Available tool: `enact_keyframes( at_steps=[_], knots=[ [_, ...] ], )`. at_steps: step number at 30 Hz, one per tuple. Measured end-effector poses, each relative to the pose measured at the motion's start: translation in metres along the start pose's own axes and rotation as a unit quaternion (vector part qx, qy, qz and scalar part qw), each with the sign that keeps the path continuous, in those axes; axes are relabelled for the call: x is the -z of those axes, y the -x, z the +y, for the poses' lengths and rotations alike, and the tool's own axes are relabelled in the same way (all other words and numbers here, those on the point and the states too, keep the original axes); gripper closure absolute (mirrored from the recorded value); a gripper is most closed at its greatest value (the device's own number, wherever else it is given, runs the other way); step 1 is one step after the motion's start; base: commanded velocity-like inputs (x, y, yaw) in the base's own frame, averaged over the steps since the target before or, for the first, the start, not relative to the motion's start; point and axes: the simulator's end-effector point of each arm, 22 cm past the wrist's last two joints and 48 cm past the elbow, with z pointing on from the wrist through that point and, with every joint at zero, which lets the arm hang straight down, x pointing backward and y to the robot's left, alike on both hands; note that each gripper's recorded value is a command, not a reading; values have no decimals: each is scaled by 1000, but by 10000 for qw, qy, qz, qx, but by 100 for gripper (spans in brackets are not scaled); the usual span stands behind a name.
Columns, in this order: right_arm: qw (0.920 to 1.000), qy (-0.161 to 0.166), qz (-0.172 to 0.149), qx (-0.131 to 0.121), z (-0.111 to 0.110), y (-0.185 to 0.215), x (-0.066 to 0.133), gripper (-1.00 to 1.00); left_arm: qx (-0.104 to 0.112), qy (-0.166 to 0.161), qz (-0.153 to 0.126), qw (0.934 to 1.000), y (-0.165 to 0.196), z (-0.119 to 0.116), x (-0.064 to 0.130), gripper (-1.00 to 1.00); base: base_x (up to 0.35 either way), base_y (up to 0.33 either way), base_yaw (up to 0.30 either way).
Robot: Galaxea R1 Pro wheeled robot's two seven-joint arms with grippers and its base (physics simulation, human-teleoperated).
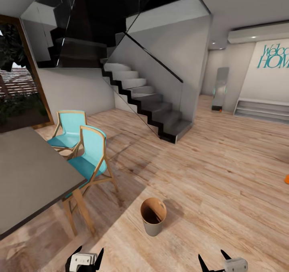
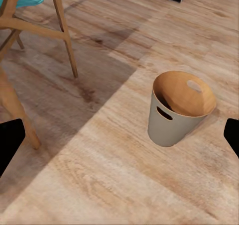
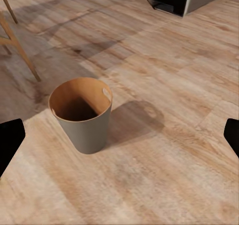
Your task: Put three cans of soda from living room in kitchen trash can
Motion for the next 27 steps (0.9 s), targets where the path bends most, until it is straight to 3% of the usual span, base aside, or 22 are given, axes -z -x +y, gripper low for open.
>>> enact_keyframes(
  at_steps=[27],
  knots=[
    [10000,1,1,2,0,0,0,-100,-1,2,-14,10000,1,0,0,-100,0,0,228]
  ],
)
